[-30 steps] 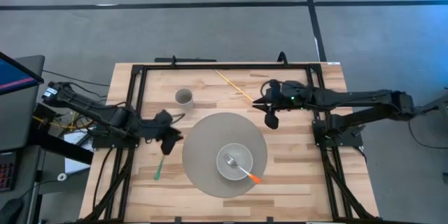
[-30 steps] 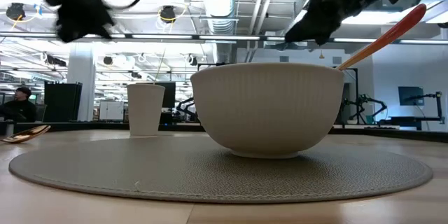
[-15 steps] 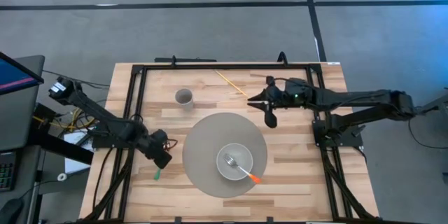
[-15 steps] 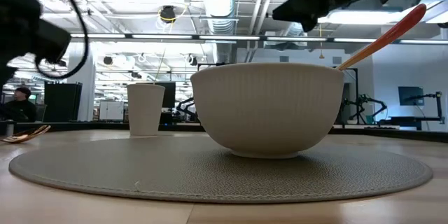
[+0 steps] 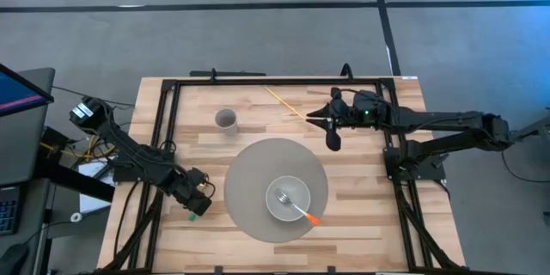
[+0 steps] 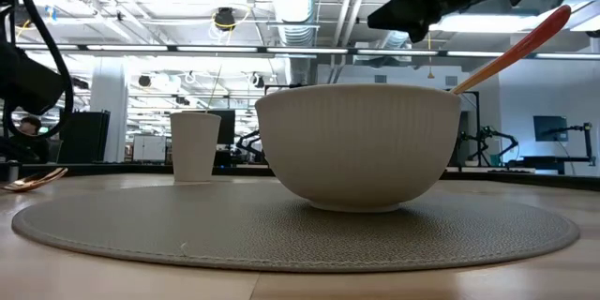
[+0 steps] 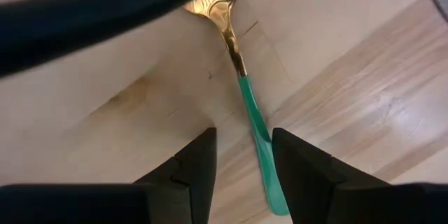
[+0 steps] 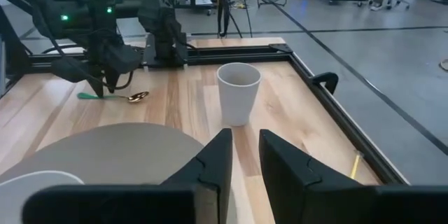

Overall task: Pick & Place Utensil
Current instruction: Put the green spoon into the gray bowl

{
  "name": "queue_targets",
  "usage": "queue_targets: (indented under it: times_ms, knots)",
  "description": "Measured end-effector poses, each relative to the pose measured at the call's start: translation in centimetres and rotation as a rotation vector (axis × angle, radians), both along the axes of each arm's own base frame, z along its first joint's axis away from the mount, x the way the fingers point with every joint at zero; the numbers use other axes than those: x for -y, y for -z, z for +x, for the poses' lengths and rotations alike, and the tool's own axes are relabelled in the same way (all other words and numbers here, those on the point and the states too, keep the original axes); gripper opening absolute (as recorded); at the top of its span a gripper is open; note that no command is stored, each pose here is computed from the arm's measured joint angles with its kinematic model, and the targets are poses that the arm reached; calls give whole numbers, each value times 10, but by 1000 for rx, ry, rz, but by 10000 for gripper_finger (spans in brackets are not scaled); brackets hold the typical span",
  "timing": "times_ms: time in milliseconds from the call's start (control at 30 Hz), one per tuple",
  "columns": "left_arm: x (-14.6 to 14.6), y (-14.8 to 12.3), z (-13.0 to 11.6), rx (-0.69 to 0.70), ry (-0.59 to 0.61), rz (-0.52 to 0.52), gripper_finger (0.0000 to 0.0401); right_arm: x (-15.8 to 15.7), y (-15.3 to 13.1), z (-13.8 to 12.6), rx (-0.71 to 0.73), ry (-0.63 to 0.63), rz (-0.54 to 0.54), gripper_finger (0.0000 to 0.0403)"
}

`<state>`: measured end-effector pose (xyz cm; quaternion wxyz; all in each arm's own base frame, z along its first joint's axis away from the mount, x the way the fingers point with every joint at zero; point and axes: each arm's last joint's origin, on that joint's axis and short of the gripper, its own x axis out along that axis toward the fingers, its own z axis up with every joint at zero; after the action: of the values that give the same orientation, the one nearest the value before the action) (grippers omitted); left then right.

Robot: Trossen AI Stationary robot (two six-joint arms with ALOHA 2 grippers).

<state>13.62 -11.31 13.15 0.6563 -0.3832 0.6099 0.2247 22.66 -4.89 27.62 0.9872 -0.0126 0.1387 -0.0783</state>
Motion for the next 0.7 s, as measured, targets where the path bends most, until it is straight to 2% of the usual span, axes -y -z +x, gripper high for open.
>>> queue_targets:
  times_ms: [400,700]
  knots:
    - [-2,1,2,17,-23,21,139,1,0,0,-4,-1,-24,66]
    - [-3,1,5,64,-33,63,91,1,0,0,-4,-1,-24,66]
